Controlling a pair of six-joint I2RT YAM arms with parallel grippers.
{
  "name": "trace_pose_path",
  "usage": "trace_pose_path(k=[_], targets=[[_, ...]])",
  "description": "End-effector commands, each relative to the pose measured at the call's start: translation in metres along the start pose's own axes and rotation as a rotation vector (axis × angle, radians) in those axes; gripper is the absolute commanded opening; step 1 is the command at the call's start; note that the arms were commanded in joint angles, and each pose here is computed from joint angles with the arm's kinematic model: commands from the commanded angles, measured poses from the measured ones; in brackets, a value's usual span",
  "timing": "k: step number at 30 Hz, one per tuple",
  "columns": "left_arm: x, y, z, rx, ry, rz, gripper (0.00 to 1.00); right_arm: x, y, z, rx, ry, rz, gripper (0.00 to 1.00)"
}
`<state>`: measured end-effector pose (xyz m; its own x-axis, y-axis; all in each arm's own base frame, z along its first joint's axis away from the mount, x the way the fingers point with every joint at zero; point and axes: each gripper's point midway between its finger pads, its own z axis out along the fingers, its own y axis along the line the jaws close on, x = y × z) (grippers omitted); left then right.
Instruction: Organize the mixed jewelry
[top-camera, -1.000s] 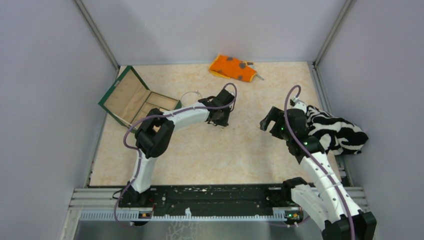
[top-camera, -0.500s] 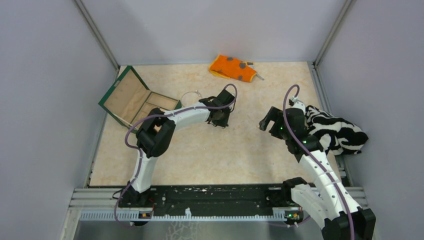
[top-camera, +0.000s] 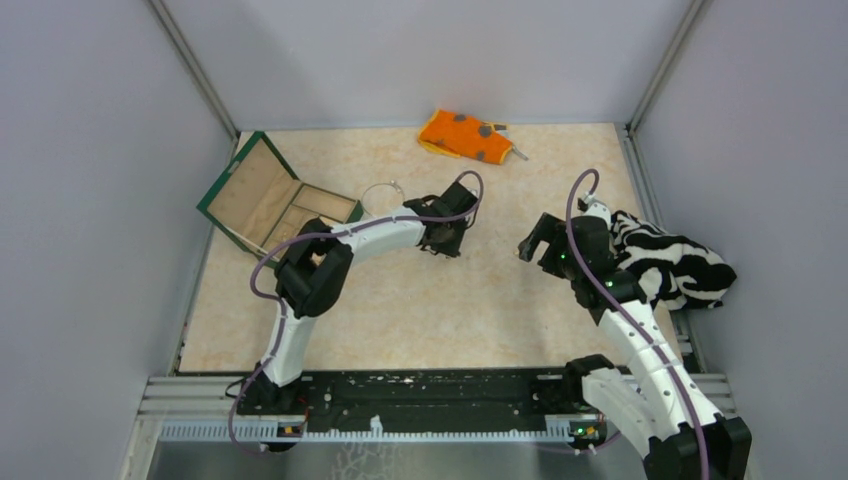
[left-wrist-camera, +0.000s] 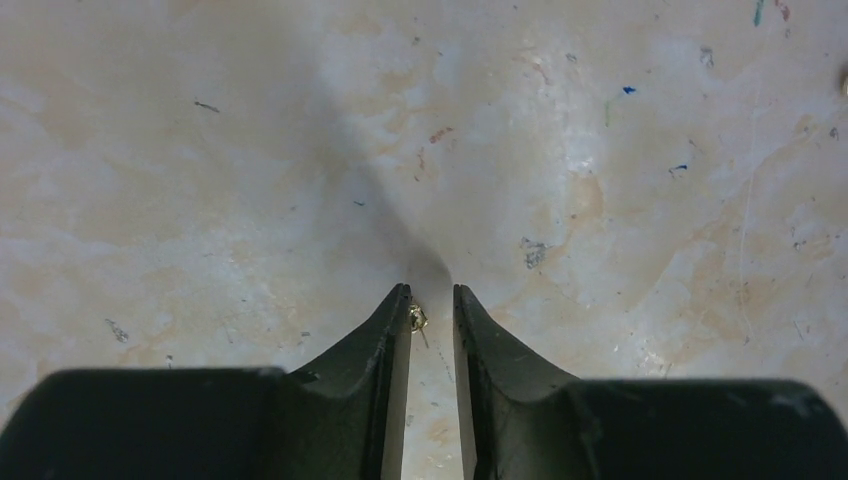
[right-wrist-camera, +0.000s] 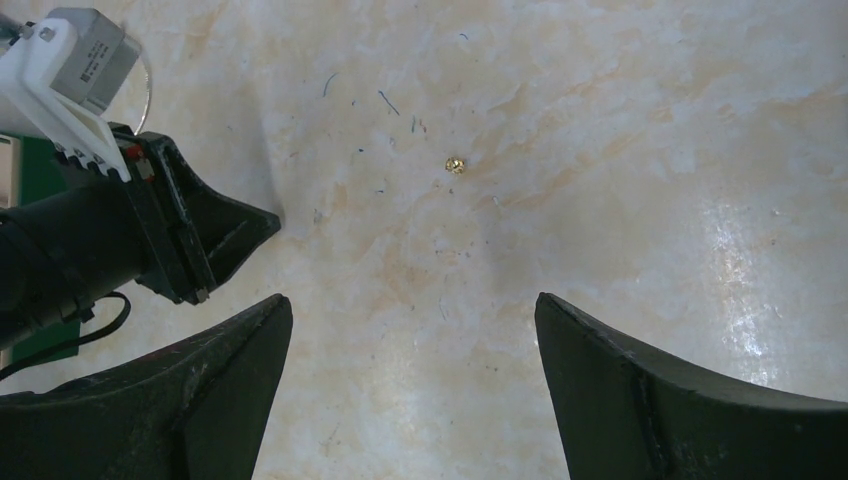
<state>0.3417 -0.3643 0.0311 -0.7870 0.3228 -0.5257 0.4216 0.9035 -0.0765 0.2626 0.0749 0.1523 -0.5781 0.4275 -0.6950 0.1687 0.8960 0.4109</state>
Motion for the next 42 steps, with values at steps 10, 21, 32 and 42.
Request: trace_pose_path(k=[10,21,32,42], targets=[[-0.007,-0.004,-0.017,-0.071,-0.04,0.083,0.37,-0.012,0.011,-0.004,-0.043,-0.043,0.004,0.9],[-0.008,0.01,-0.025,-0.124,-0.078,0.081,0.38,-0.012,0.012,-0.004,-0.051,-0.041,0.005,0.9],[-0.011,0.002,-0.016,-0.099,-0.073,0.09,0.36,-0.013,0.015,-0.005,-0.059,-0.042,0.01,0.9],[-0.012,-0.002,-0.013,-0.083,-0.071,0.098,0.31,-0.015,0.017,-0.004,-0.066,-0.041,0.01,0.9]])
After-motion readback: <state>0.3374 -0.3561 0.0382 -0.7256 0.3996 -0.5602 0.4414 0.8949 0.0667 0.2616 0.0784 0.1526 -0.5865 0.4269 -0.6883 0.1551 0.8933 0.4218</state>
